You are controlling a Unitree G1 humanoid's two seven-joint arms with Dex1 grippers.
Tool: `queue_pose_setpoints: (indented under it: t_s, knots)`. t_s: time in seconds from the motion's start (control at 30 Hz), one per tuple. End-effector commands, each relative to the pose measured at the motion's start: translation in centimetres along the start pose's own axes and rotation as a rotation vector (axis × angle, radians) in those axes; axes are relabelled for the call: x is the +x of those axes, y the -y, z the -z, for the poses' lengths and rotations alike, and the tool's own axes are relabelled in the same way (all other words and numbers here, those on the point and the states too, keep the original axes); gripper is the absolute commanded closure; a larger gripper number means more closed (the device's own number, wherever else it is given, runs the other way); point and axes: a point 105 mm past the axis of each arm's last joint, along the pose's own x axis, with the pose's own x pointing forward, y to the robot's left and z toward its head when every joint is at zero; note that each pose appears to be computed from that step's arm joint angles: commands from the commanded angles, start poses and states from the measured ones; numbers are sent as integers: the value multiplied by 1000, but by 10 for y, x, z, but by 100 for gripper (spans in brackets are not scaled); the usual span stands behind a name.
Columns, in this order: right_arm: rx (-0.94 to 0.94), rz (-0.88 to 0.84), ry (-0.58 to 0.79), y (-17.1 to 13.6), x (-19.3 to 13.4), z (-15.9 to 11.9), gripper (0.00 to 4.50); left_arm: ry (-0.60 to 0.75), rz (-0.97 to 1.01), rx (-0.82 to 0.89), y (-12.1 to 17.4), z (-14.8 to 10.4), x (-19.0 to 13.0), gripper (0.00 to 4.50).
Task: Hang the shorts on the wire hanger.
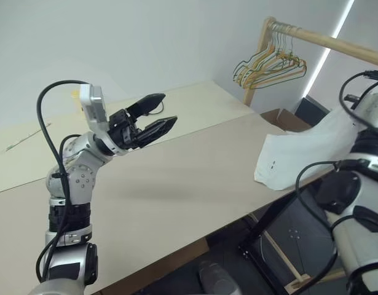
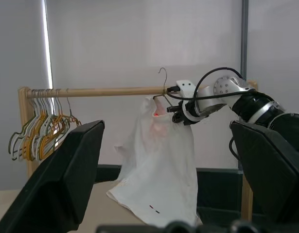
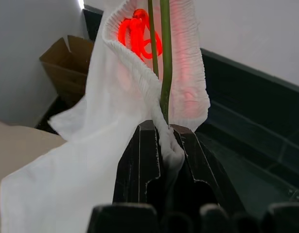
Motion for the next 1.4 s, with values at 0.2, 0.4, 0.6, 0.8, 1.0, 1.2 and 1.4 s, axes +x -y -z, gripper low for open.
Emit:
queue_pose_setpoints:
  t_s: [0.2, 0.4, 0.6, 0.8, 1.0, 1.2, 1.4]
  knots:
    - [185, -32, -102, 8, 6, -7, 439, -3, 19, 38, 7, -7, -1, 0]
    - [148, -22, -156, -2, 8, 8, 439, -7, 16, 40, 8, -6, -1, 0]
    - [108, 7, -156, -3, 8, 15, 439, 4, 26, 36, 9, -7, 0, 0]
    - [49, 98, -76, 7, 8, 6, 240, 11, 31, 35, 11, -8, -1, 0]
    - [-34, 178, 60, 12, 3, -12, 19, 10, 26, 40, 10, -7, 0, 0]
    - [-164, 295, 341, 8, -25, -49, 4, 13, 27, 43, 10, -9, 0, 0]
    - [-385, 327, 721, -22, -64, -81, 4, 21, 30, 43, 11, -11, -1, 0]
